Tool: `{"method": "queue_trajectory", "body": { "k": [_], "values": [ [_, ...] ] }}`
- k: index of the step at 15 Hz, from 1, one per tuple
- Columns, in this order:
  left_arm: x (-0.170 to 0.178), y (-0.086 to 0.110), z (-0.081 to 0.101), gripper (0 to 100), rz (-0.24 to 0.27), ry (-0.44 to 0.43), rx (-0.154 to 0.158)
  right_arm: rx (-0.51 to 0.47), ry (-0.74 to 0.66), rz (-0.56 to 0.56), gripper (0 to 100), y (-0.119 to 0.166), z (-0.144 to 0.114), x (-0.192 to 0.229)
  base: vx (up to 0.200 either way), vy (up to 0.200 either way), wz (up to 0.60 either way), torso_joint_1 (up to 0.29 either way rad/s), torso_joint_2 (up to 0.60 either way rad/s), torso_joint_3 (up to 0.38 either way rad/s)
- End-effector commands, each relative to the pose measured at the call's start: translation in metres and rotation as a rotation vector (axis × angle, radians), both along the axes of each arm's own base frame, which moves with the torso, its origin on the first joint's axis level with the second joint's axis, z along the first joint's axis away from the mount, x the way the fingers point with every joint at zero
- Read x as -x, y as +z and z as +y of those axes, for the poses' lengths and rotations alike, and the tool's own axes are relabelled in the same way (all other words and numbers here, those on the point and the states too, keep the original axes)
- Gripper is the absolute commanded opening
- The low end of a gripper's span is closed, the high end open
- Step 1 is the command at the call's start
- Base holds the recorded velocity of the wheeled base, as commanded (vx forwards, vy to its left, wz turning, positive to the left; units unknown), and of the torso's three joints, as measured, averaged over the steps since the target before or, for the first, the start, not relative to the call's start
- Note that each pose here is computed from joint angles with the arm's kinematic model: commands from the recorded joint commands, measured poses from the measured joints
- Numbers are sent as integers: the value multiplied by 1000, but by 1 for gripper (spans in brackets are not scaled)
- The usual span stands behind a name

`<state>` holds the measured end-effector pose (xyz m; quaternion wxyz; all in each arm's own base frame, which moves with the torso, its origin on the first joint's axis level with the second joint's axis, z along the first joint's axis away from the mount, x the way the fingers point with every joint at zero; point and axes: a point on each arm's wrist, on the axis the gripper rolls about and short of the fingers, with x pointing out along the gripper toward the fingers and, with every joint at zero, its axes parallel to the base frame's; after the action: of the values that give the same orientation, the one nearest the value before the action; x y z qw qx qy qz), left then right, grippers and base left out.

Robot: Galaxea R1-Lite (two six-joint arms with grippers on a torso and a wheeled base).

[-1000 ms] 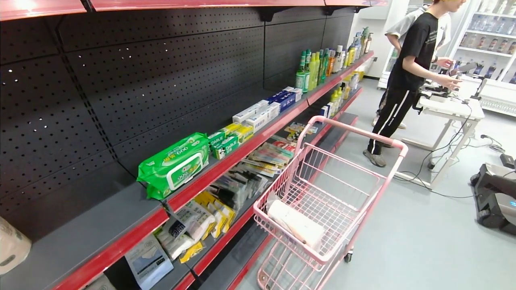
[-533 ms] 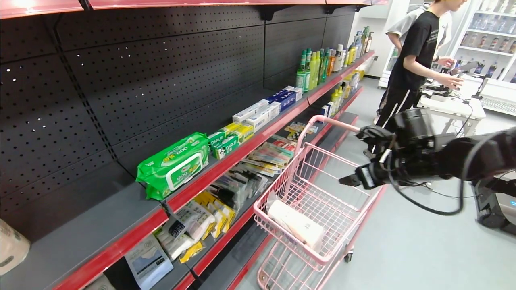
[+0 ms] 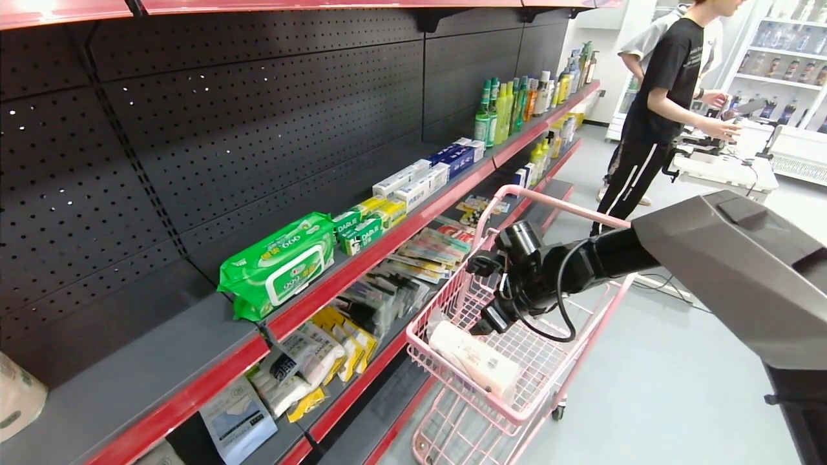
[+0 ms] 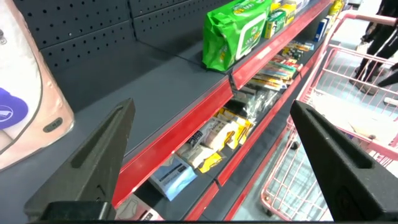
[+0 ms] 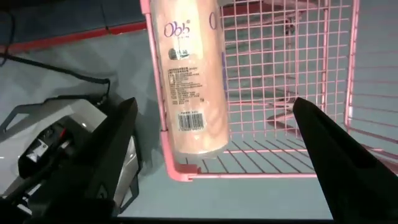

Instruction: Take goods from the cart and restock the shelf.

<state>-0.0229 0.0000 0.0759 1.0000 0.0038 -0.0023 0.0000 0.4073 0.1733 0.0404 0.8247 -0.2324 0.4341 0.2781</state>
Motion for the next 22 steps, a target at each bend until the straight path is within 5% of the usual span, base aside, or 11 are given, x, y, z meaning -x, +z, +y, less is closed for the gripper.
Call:
{"method": "queue_trajectory", "body": {
  "k": [1, 11, 22],
  "values": [
    [0, 0, 0, 100, 0, 0, 0, 13, 6, 31, 100, -21, 4, -5, 0, 0, 0, 0, 0, 0],
    [0, 0, 0, 100, 0, -2, -2, -17, 97, 38, 100, -31, 30, -4, 0, 0, 0, -134, 304, 168],
    [0, 0, 0, 100, 0, 0, -2, 10, 116, 34, 100, -51, 23, -20, 0, 0, 0, -46, 109, 59]
  ]
}}
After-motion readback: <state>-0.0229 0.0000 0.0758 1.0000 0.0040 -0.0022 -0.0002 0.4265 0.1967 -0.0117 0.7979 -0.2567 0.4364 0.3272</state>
